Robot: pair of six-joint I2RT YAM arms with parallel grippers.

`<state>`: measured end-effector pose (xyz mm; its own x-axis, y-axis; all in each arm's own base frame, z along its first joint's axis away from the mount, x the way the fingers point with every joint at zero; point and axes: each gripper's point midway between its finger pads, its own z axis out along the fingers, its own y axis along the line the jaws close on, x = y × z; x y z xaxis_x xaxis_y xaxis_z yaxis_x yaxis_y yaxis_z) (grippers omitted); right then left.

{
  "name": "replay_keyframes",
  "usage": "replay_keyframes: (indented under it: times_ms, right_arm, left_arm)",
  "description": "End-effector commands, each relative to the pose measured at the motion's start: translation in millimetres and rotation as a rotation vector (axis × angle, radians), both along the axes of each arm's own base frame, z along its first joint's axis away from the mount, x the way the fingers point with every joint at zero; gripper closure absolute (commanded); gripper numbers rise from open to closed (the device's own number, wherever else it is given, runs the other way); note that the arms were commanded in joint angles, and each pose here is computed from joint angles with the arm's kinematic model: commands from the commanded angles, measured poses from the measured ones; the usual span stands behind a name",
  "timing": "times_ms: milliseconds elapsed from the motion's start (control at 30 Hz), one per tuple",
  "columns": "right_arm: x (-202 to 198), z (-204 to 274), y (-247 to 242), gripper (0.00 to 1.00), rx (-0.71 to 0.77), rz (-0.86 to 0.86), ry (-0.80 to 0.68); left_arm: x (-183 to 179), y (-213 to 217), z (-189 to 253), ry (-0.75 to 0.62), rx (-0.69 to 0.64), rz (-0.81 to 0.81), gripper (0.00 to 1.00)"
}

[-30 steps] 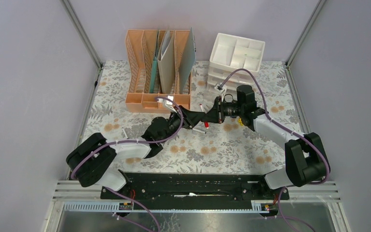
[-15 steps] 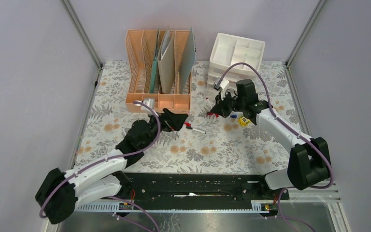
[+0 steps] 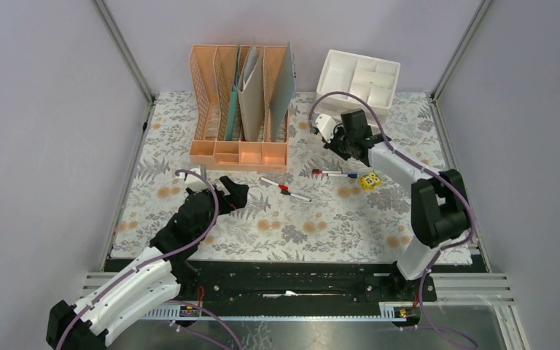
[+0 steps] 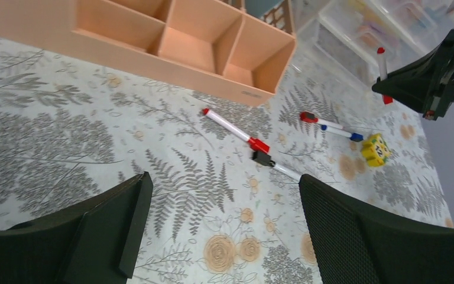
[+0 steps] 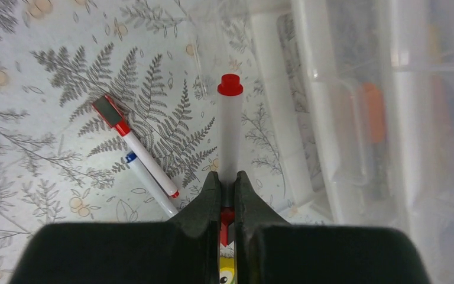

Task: Organize the desk
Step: Place the stationery in the drawer.

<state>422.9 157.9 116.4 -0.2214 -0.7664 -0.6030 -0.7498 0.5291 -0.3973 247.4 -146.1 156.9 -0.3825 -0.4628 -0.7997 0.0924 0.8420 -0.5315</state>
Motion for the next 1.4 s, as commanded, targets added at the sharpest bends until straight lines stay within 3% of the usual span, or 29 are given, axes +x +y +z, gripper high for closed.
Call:
replay_keyframes:
  times_ms: [0, 267, 833, 867, 900, 933, 1167, 1367]
  right_arm:
    - [24.0, 1.4, -0.2, 1.00, -0.063, 0.002, -0.035]
    - [29.8, -32.5, -4.1, 1.00, -0.089, -0.008, 0.032]
    - [46.8, 8.1, -19.0, 1.00, -0.057, -0.052, -0.054]
    - [57.7, 16.2, -48.1, 1.00, -0.225, -0.093, -0.125]
    - [88.5, 53.7, -59.7, 0.91, -0.279, -0.156, -0.316]
    - [92.8, 60.2, -62.6, 0.89, -0.291, -0.165, -0.344]
    - [100.2, 53.4, -71.6, 0.82, -0.339, -0.175, -0.343]
    - [93.8, 31.4, -65.8, 0.55, -0.291, -0.165, -0.275]
  left_arm:
    - [-2.6, 25.8, -10.0, 0.030, 0.049, 0.109, 0.01]
    - [-6.7, 42.9, -13.4, 0.043, 0.064, 0.181, 0.01]
    - [-10.9, 60.4, -18.8, 0.061, 0.094, 0.256, 0.01]
    - [-11.2, 61.1, -18.9, 0.061, 0.096, 0.258, 0.01]
    - [-11.2, 61.7, -18.7, 0.060, 0.096, 0.260, 0.01]
    - [-11.5, 62.1, -18.9, 0.061, 0.096, 0.261, 0.01]
    - [-11.7, 63.9, -19.6, 0.062, 0.098, 0.270, 0.01]
    - [-14.0, 66.0, -24.7, 0.081, 0.096, 0.283, 0.01]
